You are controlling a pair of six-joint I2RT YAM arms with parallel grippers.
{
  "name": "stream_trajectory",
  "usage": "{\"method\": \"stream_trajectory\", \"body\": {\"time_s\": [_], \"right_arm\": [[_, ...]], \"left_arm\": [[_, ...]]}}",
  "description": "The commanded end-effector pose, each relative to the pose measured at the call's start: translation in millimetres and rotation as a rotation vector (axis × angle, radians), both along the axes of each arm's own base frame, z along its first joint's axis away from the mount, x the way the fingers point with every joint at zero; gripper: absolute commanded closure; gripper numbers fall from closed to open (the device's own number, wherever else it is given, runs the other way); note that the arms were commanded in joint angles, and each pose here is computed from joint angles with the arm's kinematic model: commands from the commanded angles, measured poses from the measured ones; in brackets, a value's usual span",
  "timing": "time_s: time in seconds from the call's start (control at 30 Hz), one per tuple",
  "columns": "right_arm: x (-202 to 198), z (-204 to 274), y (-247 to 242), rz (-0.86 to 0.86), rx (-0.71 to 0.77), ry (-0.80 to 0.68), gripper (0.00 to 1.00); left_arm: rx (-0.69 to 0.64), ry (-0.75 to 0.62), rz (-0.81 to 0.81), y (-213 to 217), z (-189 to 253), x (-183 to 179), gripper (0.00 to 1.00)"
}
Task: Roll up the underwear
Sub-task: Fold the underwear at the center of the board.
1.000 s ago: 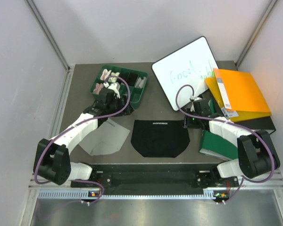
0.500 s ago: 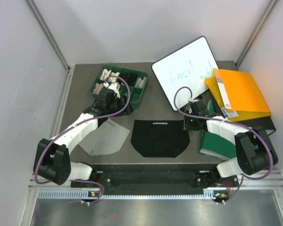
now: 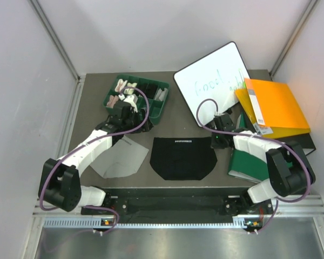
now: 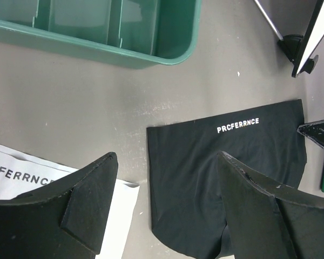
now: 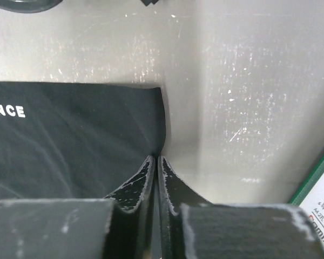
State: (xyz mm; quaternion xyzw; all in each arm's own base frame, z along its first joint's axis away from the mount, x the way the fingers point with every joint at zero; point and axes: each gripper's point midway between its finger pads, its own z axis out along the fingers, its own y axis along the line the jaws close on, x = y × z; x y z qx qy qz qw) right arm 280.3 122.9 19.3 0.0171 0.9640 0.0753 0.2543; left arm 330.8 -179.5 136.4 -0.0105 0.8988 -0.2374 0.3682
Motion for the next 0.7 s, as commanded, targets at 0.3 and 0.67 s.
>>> {"method": "stream_trajectory", "body": {"time_s": [0.3,0.67], "right_arm": [[42.2,15.7,-6.9,-0.014,-0.132,-0.064,1.0],[60.4,18.2,-2.6,-0.012,-0.144,-0.086,1.0]], "left_arm": [[-0.004,0.024,0.028,-2.5,-26.9,7.4,0.23],[-0.117,0.1,0.007,-30.1,-65.8,2.8,0.36]]}}
